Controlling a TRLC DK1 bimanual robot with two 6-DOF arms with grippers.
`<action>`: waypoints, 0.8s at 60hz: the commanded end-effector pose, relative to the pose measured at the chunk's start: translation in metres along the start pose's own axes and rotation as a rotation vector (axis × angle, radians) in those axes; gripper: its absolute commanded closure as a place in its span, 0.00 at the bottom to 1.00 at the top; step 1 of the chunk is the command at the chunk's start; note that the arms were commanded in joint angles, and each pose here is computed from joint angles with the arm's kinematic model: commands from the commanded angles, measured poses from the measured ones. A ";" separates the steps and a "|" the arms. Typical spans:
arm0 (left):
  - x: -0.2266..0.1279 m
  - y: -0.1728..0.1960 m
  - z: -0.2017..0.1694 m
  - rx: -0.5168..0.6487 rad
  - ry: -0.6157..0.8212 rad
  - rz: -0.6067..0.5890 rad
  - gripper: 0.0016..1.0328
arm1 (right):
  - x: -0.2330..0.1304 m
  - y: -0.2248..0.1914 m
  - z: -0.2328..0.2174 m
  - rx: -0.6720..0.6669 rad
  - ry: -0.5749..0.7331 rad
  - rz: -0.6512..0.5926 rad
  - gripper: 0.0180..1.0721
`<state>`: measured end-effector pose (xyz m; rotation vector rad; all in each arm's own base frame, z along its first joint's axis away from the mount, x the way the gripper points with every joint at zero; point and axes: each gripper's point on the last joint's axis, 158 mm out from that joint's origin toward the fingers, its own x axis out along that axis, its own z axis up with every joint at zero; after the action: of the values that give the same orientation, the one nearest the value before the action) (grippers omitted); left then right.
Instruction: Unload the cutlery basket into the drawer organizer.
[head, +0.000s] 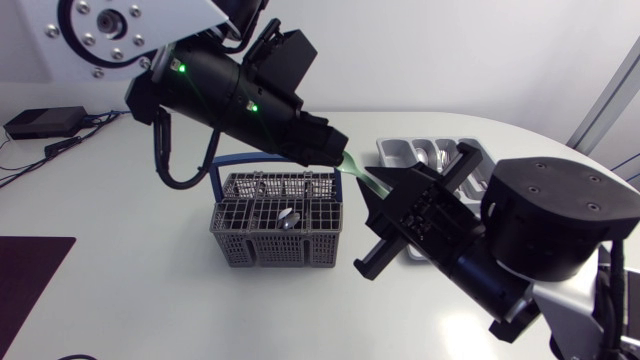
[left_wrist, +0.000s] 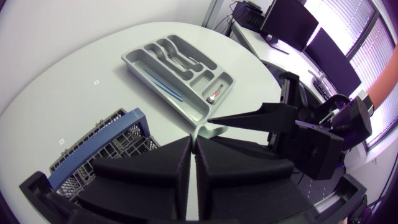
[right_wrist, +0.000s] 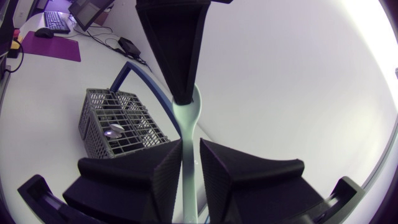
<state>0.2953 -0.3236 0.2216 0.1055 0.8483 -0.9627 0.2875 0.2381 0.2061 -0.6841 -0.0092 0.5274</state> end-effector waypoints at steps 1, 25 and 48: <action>0.011 0.003 -0.014 -0.047 0.041 -0.009 0.97 | 0.000 -0.007 0.014 -0.003 -0.026 -0.028 0.81; 0.007 -0.003 -0.016 -0.051 0.035 -0.023 0.97 | 0.001 0.002 0.013 -0.026 -0.015 -0.012 0.90; -0.016 -0.012 0.007 -0.042 -0.050 -0.039 0.30 | -0.006 0.006 0.011 -0.035 -0.016 0.013 0.94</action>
<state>0.2900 -0.3247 0.2212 0.0665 0.8650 -0.9696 0.2811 0.2449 0.2018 -0.7163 -0.0079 0.5409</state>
